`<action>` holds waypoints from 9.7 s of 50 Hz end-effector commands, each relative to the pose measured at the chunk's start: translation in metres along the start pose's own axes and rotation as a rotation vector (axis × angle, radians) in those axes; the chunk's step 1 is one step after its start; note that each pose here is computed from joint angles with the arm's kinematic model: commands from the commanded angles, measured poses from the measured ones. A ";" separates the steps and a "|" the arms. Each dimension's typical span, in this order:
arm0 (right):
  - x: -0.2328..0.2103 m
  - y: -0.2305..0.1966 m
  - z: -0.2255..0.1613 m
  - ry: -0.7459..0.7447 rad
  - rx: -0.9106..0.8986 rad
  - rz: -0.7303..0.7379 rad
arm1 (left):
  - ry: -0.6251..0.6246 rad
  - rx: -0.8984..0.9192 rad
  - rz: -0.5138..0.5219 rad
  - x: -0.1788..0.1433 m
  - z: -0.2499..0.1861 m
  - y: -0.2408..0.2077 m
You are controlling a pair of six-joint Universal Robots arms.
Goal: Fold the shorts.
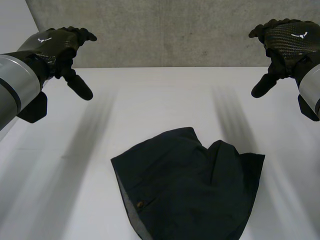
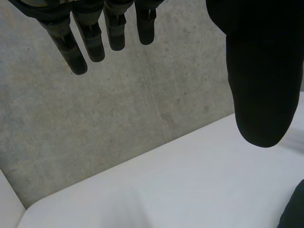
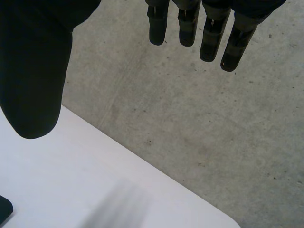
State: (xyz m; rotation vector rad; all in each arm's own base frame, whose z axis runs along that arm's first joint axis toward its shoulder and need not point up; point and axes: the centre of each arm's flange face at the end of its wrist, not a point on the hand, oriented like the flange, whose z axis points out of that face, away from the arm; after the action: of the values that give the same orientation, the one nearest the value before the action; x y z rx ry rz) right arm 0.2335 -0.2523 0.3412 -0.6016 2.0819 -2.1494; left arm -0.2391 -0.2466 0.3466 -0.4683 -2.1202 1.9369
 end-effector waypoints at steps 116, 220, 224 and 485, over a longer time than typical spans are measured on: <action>-0.020 0.094 -0.013 -0.036 -0.118 -0.232 | -0.282 0.220 0.220 -0.042 0.102 -0.007; -0.060 0.141 0.187 0.042 0.341 -0.594 | 0.455 -0.310 -0.071 0.161 -0.021 0.147; -0.055 0.148 0.192 0.067 0.357 -0.589 | 0.433 -0.283 -0.050 0.177 -0.017 0.153; 0.005 0.155 -0.029 -0.505 -0.443 -0.263 | 0.197 -0.438 0.282 0.044 -0.071 0.144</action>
State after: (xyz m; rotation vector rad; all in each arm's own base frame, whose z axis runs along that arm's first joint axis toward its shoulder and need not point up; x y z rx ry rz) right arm 0.1888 -0.2605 0.1664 -1.3428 2.2323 -1.4761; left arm -0.2646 -0.1794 0.1920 -1.0064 -2.3410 1.6953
